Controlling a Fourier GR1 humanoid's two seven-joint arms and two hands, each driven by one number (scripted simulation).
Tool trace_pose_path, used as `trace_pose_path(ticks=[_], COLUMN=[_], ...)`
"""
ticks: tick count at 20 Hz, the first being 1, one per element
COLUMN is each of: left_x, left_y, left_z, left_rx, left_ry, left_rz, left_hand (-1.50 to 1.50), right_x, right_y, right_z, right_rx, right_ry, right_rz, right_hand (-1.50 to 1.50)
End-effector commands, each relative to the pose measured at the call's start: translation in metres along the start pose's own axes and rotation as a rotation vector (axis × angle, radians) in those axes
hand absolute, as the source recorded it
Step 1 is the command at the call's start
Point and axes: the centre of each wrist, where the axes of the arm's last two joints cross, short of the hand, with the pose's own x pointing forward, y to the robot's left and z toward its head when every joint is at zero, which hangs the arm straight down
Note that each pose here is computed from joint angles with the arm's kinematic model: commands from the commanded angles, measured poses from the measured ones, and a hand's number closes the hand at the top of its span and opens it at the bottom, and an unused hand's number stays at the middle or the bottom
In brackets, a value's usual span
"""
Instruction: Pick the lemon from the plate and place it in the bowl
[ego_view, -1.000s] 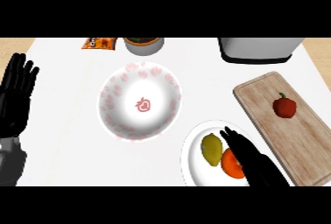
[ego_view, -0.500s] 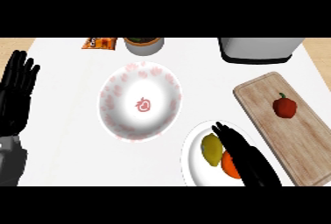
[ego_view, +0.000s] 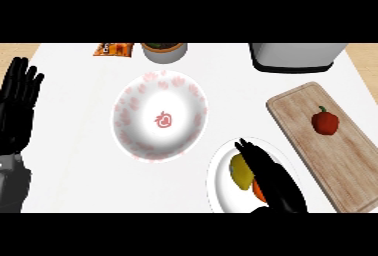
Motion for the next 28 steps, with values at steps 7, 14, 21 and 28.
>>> trace_pose_path(ticks=[7,14,21,28], left_x=[0.004,-0.015,-0.020,0.001], left_y=[0.015,-0.002,0.006,0.001], left_z=[-0.013,0.008,0.007,-0.008], left_rx=[-0.005,0.015,0.001,-0.032], left_ry=[0.006,-0.002,-0.001,0.001], left_rz=[0.022,0.001,0.002,0.006], left_hand=[0.00,0.00,0.00,0.00], right_x=[-0.005,-0.021,-0.020,-0.137], right_y=[0.010,0.014,0.025,-0.126], right_z=[-0.032,-0.036,-0.034,-0.049], right_rx=[0.014,-0.030,-0.090,0.031], right_ry=[0.076,0.002,-0.038,0.098], right_rz=[-0.005,0.034,0.063,0.354], right_hand=[-1.50,1.50,1.50,1.50])
